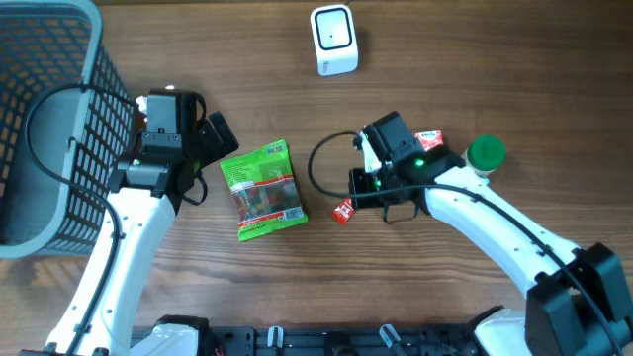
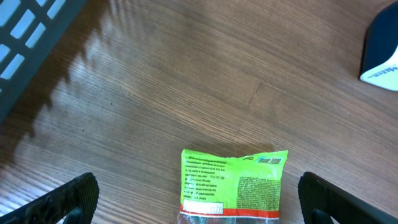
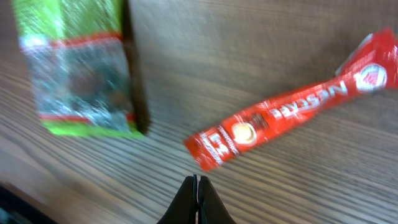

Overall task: Scan the item barcode
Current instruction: 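Release the packet and move right gripper to the Nescafe stick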

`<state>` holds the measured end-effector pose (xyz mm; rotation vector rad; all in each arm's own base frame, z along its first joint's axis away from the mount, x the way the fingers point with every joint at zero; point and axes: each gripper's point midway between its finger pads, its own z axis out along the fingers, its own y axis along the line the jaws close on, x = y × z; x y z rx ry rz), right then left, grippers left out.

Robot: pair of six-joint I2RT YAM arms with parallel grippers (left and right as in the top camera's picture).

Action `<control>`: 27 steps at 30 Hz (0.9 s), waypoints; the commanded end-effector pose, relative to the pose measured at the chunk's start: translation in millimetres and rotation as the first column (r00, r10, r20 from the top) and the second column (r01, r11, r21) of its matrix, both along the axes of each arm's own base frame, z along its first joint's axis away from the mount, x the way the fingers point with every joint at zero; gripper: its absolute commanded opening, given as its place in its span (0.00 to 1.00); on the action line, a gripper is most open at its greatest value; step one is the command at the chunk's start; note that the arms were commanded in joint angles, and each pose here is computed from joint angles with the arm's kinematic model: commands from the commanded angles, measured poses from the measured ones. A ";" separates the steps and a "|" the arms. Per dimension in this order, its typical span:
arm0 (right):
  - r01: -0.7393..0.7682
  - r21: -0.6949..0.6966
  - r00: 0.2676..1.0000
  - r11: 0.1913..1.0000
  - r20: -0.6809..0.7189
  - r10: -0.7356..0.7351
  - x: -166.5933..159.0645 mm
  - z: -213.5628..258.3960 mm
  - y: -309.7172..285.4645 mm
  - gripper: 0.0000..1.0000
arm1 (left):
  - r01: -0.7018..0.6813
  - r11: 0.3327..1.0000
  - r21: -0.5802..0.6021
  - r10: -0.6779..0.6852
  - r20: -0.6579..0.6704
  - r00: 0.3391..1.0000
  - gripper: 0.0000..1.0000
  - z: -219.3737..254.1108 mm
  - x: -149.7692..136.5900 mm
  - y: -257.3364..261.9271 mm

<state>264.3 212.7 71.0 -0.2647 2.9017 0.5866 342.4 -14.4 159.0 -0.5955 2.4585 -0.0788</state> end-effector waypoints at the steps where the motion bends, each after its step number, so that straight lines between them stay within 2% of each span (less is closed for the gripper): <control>1: -0.077 -0.104 0.996 0.992 -0.056 0.071 -21.5 -39.1 -19.8 0.04 | -0.011 1.000 0.008 0.011 0.009 1.000 1.00 3.1 2.0 3.6; 6: -0.088 -0.146 0.988 0.985 -0.141 0.068 -38.3 -74.1 -29.5 0.04 | -0.011 1.000 0.008 0.011 0.009 1.000 1.00 3.1 2.0 3.6; 10: -0.096 -0.155 0.984 0.983 -0.163 0.070 -37.5 -91.9 -27.4 0.04 | -0.011 1.000 0.008 0.011 0.009 1.000 1.00 3.1 2.0 3.6; 13: -0.113 -0.112 0.985 0.987 -0.143 0.097 -31.4 -102.5 -11.9 0.04 | -0.011 1.000 0.008 0.011 0.009 1.000 1.00 3.1 2.0 3.6; 17: -0.133 -0.062 0.991 0.989 -0.003 0.133 -2.8 -101.7 8.4 0.04 | -0.011 1.000 0.008 0.011 0.009 1.000 1.00 3.1 2.0 3.6; 20: -0.100 -0.071 0.984 0.992 0.141 0.109 29.4 -94.3 13.2 0.13 | -0.011 1.000 0.008 0.011 0.009 1.000 1.00 3.1 2.0 3.6; 24: -0.008 -0.096 0.945 0.995 0.326 0.039 74.2 -79.2 8.0 0.12 | -0.011 1.000 0.008 0.011 0.009 1.000 1.00 3.1 2.0 3.6; 27: 0.035 -0.046 0.904 0.998 0.428 -0.012 101.8 -62.0 9.2 0.17 | -0.011 1.000 0.008 0.011 0.009 1.000 1.00 3.1 2.0 3.6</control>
